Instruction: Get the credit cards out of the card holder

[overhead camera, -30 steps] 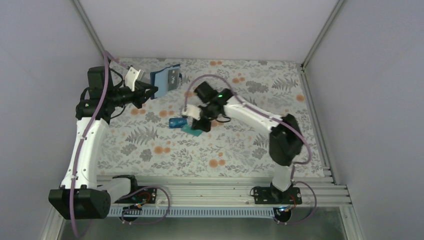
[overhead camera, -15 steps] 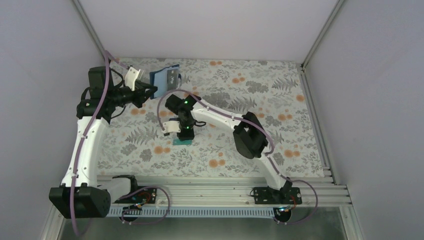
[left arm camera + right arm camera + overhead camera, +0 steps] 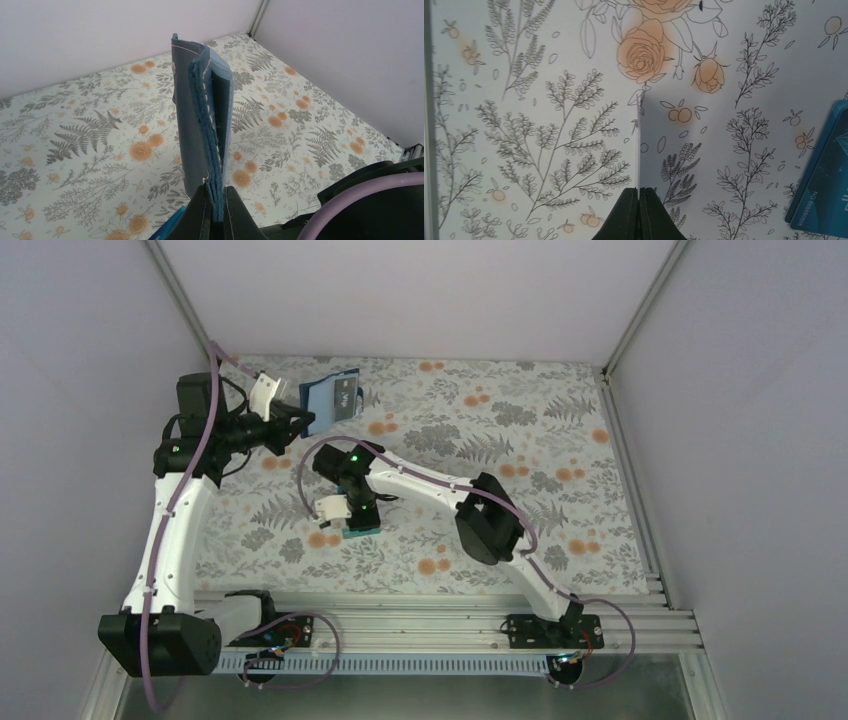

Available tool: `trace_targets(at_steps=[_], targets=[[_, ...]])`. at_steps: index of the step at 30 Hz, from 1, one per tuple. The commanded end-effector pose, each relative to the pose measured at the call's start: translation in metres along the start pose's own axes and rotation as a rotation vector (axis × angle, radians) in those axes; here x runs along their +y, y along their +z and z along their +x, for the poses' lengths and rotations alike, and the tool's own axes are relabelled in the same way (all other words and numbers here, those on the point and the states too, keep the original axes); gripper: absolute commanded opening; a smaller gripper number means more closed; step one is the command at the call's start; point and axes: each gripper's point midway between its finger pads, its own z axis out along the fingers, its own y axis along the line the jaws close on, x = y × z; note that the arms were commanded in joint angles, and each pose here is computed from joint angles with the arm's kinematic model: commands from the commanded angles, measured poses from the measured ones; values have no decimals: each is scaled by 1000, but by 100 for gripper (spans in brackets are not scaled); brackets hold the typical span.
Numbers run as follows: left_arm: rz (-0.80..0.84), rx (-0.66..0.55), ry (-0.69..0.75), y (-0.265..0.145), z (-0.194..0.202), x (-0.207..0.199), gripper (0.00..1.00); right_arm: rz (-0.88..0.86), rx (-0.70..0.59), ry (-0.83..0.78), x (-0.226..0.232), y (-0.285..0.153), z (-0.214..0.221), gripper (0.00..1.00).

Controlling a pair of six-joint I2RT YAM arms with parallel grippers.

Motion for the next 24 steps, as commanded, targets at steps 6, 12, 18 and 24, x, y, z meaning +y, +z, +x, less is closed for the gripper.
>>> trace_targets(at_steps=[6,12,18,24], targets=[[10,-20,6,-1,-3,-1,2,-22,54,31,6,12,0,4],[14,-19,3,-1,-2,-1,2,-59,-5,27,14,4,-12,4],[14,-20,5,-1,-2,-1,2,-58,-35,14,18,-3,-23,4],[16,-21,3,-1,-2,-1,2,-75,-5,22,22,7,-17,4]])
